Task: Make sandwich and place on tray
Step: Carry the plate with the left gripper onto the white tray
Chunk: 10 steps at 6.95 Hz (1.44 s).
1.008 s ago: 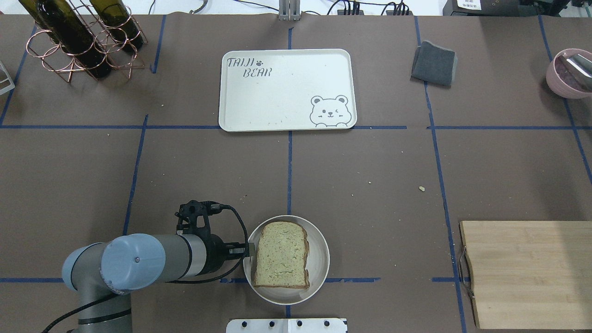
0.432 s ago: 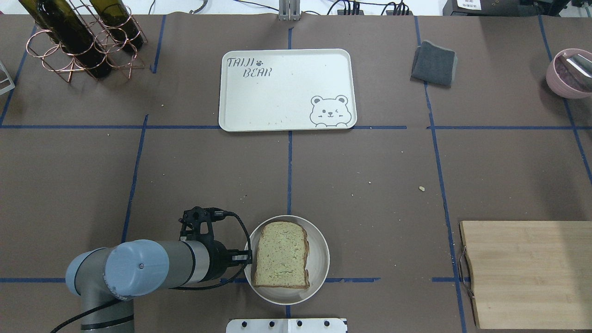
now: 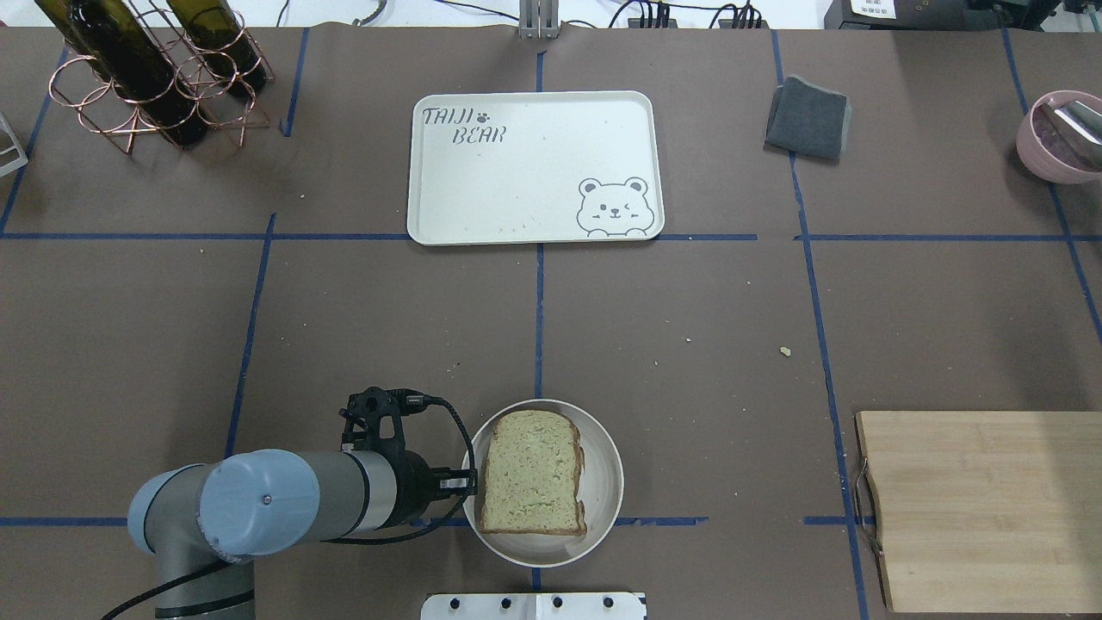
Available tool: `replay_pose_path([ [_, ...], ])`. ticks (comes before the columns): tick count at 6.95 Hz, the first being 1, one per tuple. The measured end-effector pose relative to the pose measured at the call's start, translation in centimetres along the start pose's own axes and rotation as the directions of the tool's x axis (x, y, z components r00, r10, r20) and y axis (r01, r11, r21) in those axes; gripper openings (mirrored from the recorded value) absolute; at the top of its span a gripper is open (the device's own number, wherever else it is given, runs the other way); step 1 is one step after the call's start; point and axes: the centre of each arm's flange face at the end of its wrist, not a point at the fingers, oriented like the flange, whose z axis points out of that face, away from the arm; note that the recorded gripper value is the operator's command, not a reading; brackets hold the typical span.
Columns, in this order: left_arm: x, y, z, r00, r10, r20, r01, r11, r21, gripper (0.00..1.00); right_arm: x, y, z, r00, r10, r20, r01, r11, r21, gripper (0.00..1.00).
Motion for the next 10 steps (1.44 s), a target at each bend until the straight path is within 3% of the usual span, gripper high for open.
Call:
replay_pose_path([
  [2, 1.0, -0.9, -1.5, 0.999, 0.016, -0.031, -0.016, 1.000, 0.009, 0.00, 0.3, 0.0, 0.3, 1.000, 0.007, 0.001, -0.007, 1.000, -0.005, 1.00],
  [4, 1.2, -7.2, -3.5, 0.997, 0.062, -0.042, -0.061, 0.997, 0.036, 0.00, 0.4, -0.4, 0.4, 1.000, 0.007, 0.001, -0.007, 1.000, -0.005, 1.00],
  [6, 2.6, -17.9, -3.9, 0.995, 0.104, 0.002, -0.104, 0.991, 0.080, 0.00, 0.4, -0.6, 0.3, 1.000, 0.006, 0.001, -0.006, 1.000, -0.002, 1.00],
  [10, 3.8, -40.6, -1.9, 0.975, 0.157, 0.155, -0.176, 0.977, 0.123, 0.00, 0.2, -0.6, 0.1, 1.000, 0.001, 0.001, -0.001, 1.000, 0.003, 1.00],
])
